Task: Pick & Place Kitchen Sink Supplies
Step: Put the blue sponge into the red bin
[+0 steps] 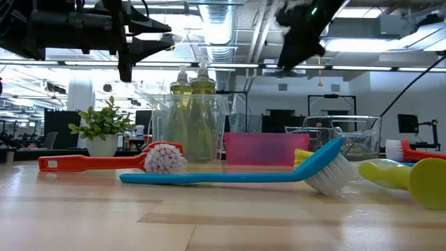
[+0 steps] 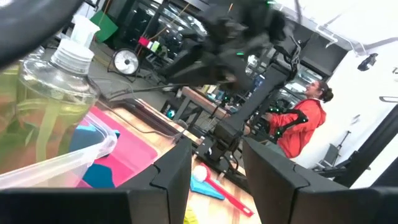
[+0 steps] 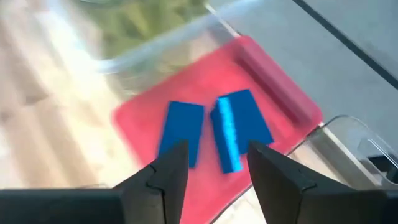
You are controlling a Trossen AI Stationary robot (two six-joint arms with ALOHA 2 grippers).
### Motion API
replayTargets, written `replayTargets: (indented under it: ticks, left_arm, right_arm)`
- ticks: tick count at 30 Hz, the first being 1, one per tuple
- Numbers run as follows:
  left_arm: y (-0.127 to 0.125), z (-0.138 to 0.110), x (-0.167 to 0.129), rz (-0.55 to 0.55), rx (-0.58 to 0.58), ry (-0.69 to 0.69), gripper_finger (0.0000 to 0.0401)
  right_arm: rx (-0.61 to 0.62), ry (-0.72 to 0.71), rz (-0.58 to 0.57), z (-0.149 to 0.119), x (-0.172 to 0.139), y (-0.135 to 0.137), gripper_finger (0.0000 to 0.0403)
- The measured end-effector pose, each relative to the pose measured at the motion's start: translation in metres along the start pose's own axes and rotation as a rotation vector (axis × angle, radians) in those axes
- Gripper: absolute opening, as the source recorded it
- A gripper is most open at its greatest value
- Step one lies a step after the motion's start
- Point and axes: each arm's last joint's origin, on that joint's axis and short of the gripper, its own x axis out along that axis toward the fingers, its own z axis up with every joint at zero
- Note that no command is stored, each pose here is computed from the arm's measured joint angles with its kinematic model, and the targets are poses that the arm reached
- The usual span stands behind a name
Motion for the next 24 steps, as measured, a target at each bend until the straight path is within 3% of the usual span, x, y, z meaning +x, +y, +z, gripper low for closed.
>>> replayTargets:
  ticks: [5, 13, 24]
  left_arm:
    - [0.0, 0.0, 0.0, 0.002, 0.001, -0.001, 0.0144]
    - [0.0, 0.0, 0.0, 0.002, 0.011, -0.001, 0.0144]
    - [0.0, 0.0, 0.0, 0.004, 0.04, 0.002, 0.0144]
  right_arm:
    - [0.004, -0.01, 0.044, -0.018, -0.047, 0.009, 0.015]
    - [0.098, 0.157, 0.001, -0.068, -0.101, 0.006, 0.0143]
    - [0.238, 0.296, -0.002, -0.102, -0.131, 0.005, 0.0133]
